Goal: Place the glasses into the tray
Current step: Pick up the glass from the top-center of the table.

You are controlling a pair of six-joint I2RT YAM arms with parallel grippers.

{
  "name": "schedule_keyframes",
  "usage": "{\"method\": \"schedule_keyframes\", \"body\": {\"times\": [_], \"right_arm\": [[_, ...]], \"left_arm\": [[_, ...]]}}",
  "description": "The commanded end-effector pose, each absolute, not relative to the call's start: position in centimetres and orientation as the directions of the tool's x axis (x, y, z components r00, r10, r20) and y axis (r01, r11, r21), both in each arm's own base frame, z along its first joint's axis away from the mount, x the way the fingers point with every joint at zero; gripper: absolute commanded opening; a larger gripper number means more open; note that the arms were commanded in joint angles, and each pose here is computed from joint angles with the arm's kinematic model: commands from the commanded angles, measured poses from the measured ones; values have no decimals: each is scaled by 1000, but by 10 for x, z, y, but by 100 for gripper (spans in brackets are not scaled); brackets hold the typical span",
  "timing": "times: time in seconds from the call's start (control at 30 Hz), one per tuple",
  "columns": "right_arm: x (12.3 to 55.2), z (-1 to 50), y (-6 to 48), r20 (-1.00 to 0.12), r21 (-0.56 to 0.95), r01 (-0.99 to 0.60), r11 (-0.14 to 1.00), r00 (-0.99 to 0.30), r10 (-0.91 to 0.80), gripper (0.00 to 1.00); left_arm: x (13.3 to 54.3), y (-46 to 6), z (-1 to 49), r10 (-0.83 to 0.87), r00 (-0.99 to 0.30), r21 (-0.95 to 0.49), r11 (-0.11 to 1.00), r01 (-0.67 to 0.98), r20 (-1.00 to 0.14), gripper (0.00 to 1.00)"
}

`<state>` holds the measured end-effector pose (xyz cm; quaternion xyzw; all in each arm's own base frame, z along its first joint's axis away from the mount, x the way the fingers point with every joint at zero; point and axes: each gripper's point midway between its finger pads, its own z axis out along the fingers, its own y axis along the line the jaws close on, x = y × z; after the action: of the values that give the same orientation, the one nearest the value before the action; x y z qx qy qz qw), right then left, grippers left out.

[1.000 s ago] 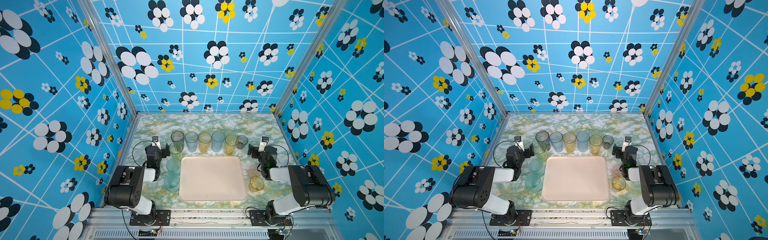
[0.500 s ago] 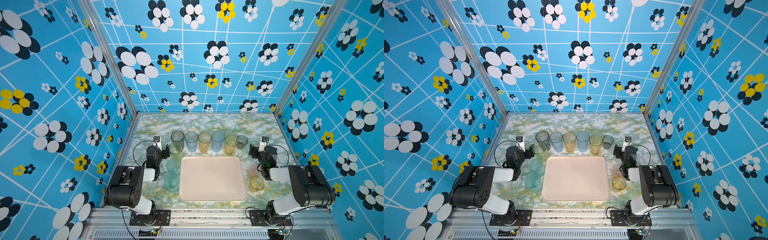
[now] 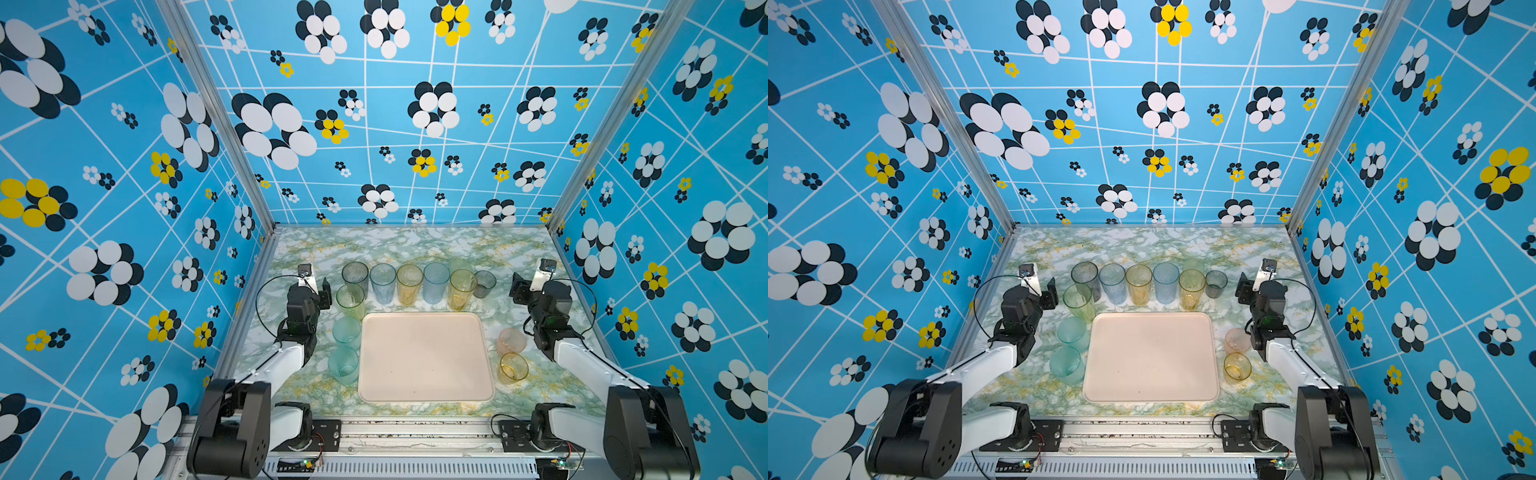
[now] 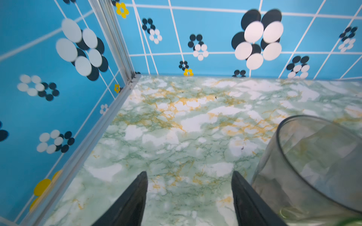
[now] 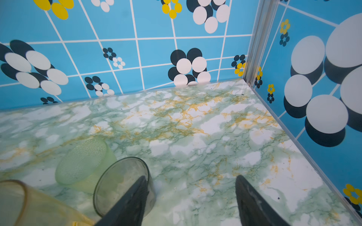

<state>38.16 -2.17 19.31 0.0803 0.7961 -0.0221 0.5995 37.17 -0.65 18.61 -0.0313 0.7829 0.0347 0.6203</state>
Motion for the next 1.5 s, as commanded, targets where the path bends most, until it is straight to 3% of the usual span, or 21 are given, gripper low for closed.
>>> {"method": "schedule_keyframes", "body": {"times": [0.0, 0.13, 0.4, 0.67, 0.97, 1.47], "right_arm": [[366, 193, -13, -885, 136, 152, 979, -425, 189, 70], [364, 224, 6, -828, 213, 90, 973, -511, 229, 64], [375, 248, 46, -646, 373, 37, 927, -706, 288, 37], [379, 223, 90, -544, 279, -29, 960, -829, 133, 25], [385, 191, 110, -479, 225, -39, 974, -875, 76, 17], [390, 173, 114, -438, 166, -42, 985, -898, 35, 22]], "left_arm": [[353, -8, 212, -23, -245, 14, 989, -146, -969, 69], [337, -15, 243, -47, -235, -16, 991, -132, -971, 69], [334, -26, 269, -49, -331, -24, 996, -80, -942, 65], [344, -48, 257, -36, -426, -38, 999, -5, -904, 56], [352, -69, 246, 18, -468, -7, 999, 52, -883, 54], [353, -70, 238, 28, -480, 1, 998, 56, -877, 54]]}}
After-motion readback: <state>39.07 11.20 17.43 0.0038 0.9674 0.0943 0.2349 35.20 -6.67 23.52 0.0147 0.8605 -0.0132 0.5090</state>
